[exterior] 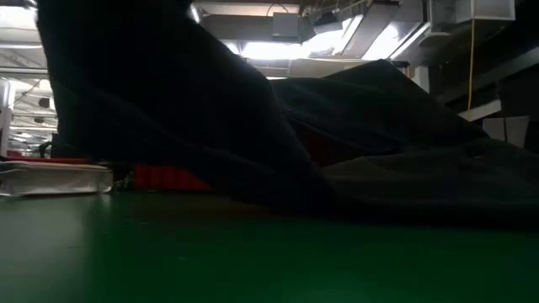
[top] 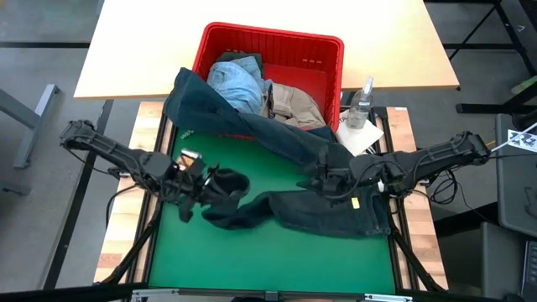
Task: Fold laundry
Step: Fold the dark blue jeans
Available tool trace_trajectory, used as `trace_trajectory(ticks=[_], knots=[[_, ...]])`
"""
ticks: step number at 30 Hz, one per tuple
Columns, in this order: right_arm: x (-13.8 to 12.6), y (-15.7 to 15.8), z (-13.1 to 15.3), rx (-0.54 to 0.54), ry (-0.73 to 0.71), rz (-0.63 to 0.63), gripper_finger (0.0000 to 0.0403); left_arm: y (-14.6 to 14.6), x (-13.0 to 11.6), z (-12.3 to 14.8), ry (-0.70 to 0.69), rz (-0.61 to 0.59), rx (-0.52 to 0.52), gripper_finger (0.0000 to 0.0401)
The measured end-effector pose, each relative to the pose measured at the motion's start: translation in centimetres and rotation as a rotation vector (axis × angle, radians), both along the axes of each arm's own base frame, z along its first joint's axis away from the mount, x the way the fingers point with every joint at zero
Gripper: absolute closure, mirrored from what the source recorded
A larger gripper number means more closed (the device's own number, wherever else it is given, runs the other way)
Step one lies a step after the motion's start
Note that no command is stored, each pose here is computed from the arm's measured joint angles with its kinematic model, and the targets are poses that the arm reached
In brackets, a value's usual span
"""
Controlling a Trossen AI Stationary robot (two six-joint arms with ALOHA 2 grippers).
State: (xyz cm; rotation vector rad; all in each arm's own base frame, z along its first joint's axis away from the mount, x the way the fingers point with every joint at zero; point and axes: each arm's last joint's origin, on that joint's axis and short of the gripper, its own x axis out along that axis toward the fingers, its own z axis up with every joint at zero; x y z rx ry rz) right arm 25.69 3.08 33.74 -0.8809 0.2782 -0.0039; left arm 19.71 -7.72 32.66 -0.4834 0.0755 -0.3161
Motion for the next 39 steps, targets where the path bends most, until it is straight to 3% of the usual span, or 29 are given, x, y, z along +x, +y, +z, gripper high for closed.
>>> trace_trajectory(ticks=[8,20,27,33,39], knots=[[2.6,-1.6,-1.5,0.033,0.008,0.077,0.0217,-2.3,-1.1,0.4,-0.004,-0.147,-0.093,0.0401],[8.1,-2.8,-9.6,0.09,0.244,0.139,0.0217,-4.4,-2.5,0.4,0.021,-0.134,-0.137,0.0401],[9.9,-2.4,-15.0,0.203,0.416,0.228,0.0217,-5.3,-3.2,-0.6,0.151,-0.087,-0.224,0.0401],[9.8,-2.1,-19.0,0.274,0.619,0.29,0.0217,-6.1,-4.1,-1.3,0.32,-0.102,-0.435,0.0401],[8.4,-2.0,-20.9,0.325,0.839,0.283,0.0217,-7.6,-5.7,-2.3,0.613,-0.14,-0.754,0.0401]])
